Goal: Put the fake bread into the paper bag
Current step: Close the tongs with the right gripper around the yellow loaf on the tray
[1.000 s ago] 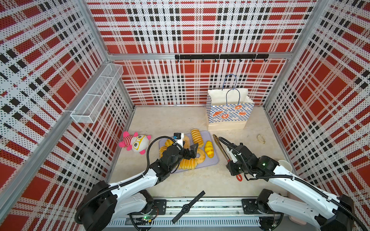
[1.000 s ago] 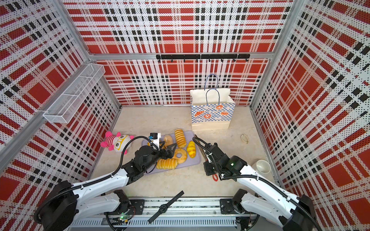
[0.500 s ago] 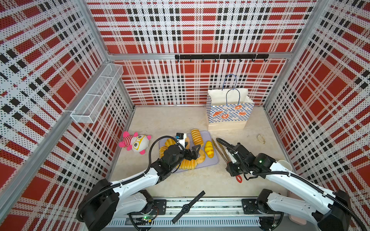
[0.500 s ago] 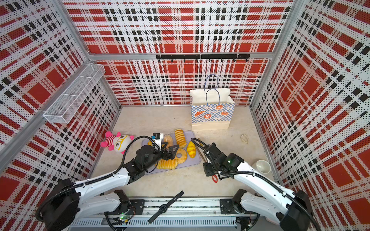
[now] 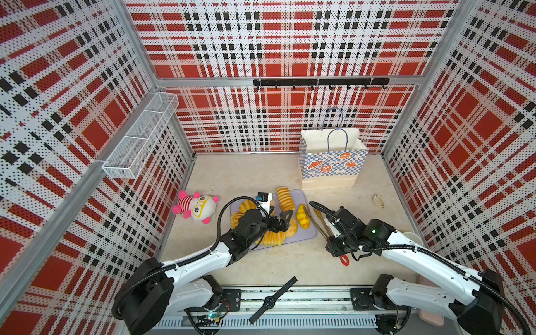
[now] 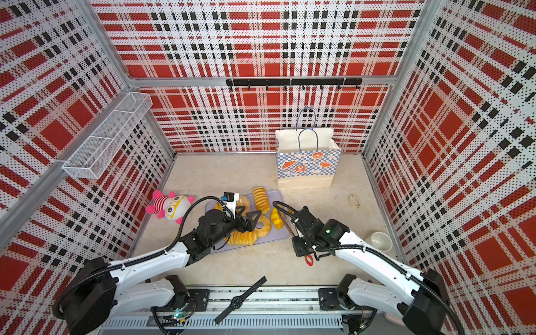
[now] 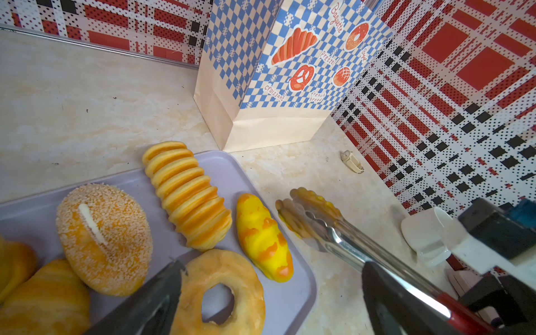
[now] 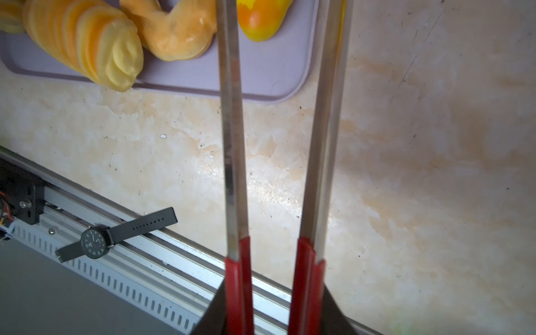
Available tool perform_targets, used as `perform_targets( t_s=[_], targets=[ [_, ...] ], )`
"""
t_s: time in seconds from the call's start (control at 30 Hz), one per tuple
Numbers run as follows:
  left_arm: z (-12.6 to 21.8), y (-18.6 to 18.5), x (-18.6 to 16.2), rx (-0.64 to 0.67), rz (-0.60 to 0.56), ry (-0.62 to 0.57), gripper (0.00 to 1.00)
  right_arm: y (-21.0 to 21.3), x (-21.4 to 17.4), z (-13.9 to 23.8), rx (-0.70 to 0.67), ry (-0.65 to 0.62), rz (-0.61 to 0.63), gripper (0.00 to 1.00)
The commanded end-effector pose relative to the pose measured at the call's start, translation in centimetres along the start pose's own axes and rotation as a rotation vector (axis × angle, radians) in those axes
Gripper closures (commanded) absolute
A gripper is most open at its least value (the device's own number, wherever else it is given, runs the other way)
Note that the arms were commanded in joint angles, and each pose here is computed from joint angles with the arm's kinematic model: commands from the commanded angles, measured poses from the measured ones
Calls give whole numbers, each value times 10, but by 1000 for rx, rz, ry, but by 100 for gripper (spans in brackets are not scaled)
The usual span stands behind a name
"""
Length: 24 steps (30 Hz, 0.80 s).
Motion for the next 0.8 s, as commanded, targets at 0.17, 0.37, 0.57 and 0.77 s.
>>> perform_targets(
  t_s=[0.17, 0.37, 0.57, 0.77],
  targets=[
    [-7, -7, 5, -10, 12, 2, 2, 7, 0, -6, -5, 13, 8, 67],
    [-9, -7, 4, -10, 12, 9, 2, 8, 1, -6, -6, 9, 16, 66],
    [-8, -7, 5, -8, 12, 4, 2, 9, 3, -11, -6, 18, 22, 66],
    [-8, -6, 5, -7, 12, 3, 2, 10, 4, -22, -8, 33, 38, 67]
  ],
)
Point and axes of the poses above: each gripper's point midway between its finger pads, its own z axis back along the fingers, its own y axis along the line the jaws close on, x = y × z, the point moved 5 cm from there along z, back along the fingers, and after that the axes turned 10 degrees about z, right-handed, at the moved point
